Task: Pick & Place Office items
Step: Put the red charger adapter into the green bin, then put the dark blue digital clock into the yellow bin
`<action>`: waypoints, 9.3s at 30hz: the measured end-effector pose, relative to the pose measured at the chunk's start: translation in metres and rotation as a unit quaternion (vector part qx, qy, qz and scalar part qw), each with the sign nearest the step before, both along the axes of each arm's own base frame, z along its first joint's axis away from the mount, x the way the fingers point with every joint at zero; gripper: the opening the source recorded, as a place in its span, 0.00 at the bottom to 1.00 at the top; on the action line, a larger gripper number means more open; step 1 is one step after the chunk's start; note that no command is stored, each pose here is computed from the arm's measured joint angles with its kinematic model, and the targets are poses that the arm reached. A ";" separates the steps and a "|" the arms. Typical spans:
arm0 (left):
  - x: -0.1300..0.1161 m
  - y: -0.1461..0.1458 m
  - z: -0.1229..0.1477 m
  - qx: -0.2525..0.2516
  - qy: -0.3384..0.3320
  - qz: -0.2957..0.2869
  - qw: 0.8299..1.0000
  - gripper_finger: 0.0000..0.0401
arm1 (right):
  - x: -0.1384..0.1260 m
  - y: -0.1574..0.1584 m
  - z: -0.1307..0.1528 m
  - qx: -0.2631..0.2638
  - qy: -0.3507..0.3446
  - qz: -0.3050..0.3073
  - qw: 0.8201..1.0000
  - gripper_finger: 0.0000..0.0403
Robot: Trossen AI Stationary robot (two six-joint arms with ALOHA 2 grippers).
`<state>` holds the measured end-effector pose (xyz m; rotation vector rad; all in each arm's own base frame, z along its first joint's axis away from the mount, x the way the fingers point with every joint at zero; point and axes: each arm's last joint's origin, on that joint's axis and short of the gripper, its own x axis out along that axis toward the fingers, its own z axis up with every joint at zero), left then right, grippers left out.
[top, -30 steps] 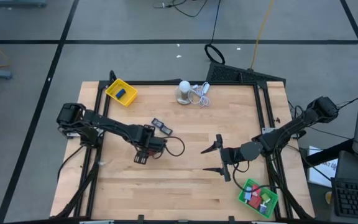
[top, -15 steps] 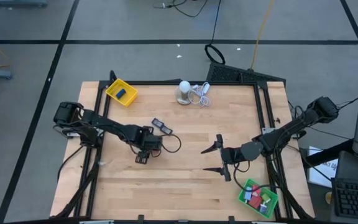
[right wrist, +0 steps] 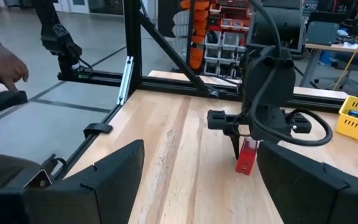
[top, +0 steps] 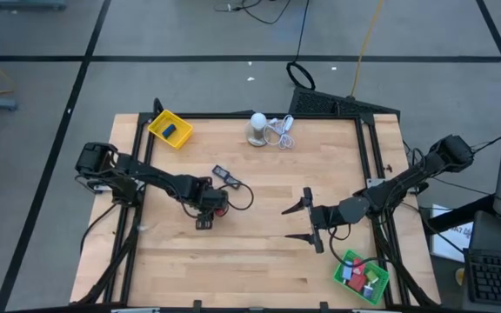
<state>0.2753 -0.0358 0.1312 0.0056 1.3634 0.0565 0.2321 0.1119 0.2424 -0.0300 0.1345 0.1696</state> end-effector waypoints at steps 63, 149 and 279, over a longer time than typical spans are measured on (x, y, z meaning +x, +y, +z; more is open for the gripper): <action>0.089 -0.047 0.105 -0.056 -0.364 0.041 0.929 0.35 | 0.055 -0.033 -0.051 0.058 0.007 -0.073 0.996 0.28; -0.127 0.022 0.077 -0.013 -0.642 0.112 0.758 0.68 | -0.169 0.097 -0.043 0.371 0.595 -0.076 0.709 0.57; -0.016 0.122 0.087 0.098 -0.210 0.135 0.963 0.35 | -0.007 -0.150 -0.061 0.125 -0.056 -0.105 0.985 0.49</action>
